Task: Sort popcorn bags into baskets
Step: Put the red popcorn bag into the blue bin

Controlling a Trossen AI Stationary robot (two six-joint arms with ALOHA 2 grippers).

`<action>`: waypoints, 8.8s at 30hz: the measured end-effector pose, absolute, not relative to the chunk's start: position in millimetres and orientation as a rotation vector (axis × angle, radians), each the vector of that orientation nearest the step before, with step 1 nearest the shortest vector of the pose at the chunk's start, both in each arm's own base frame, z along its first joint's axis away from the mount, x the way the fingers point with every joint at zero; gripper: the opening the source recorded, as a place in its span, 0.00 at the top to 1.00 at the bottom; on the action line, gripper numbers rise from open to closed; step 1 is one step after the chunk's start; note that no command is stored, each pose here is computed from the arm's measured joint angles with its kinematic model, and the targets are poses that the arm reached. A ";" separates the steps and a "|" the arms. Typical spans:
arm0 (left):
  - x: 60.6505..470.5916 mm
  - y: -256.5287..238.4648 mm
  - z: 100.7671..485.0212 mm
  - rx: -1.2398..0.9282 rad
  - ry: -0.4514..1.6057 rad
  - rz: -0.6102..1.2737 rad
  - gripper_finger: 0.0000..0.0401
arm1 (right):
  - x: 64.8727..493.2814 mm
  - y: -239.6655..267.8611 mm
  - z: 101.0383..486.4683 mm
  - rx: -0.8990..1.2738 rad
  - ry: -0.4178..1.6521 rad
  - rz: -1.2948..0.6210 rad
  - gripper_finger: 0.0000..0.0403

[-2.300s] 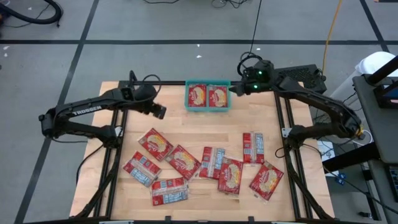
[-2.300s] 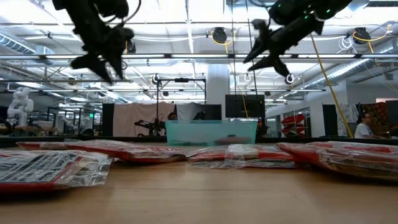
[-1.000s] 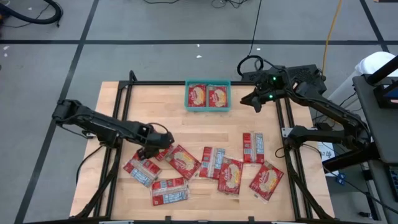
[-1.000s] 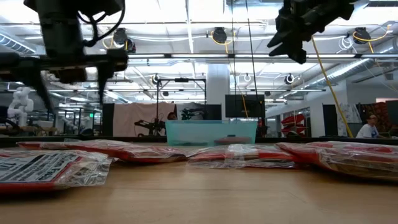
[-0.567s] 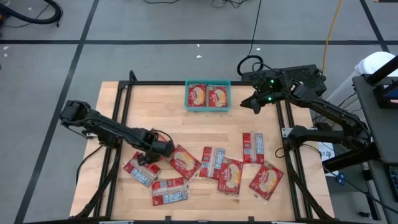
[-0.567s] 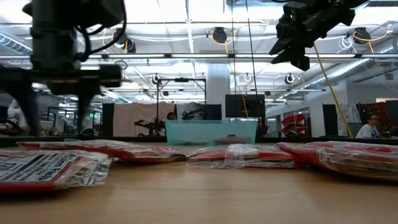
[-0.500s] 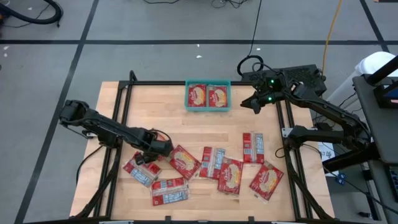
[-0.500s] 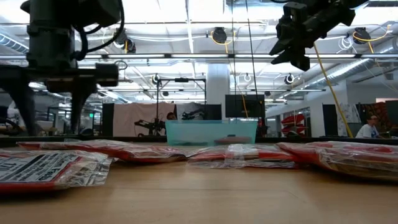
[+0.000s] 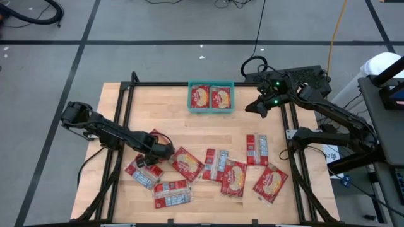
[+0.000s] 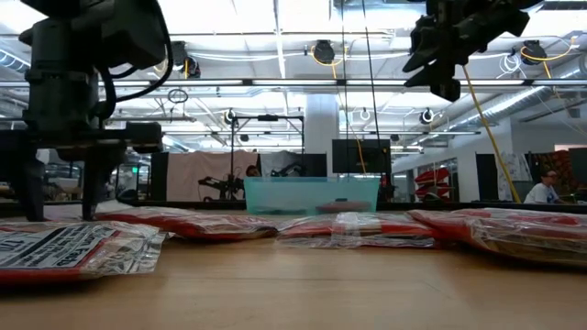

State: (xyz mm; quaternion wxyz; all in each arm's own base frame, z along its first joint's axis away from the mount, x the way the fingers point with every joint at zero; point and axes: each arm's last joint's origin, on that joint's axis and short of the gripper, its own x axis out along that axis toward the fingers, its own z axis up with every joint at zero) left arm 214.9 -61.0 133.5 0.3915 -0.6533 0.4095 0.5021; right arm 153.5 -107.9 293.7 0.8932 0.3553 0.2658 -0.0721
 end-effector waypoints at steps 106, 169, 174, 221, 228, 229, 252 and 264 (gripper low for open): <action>305.2 172.0 205.2 -0.964 0.751 0.861 0.98 | 138.1 -103.0 302.9 0.894 0.227 -0.419 0.70; 365.9 94.0 253.2 -0.768 0.937 0.399 0.98 | 120.0 -79.8 233.9 1.170 1.100 -0.640 0.70; 367.5 81.9 247.4 -0.772 0.950 0.383 0.97 | 126.5 -73.9 216.9 1.126 1.222 -0.630 0.70; 363.9 60.3 249.3 -0.799 0.976 0.362 0.99 | 158.2 -82.9 142.5 1.394 0.710 -0.555 1.00; 336.3 66.7 279.8 -0.780 0.953 0.430 0.95 | 159.0 -80.2 153.0 1.363 0.699 -0.451 1.00; 332.0 67.6 285.8 -0.770 0.935 0.443 0.96 | 157.8 -79.0 154.0 1.357 0.706 -0.448 1.00; 315.0 68.4 301.9 -0.630 0.939 0.431 0.94 | 132.9 -30.6 137.6 1.167 1.246 -0.444 0.47; 319.1 58.7 303.3 -0.696 0.907 0.441 0.94 | 130.8 -20.0 147.3 1.095 1.179 -0.464 0.46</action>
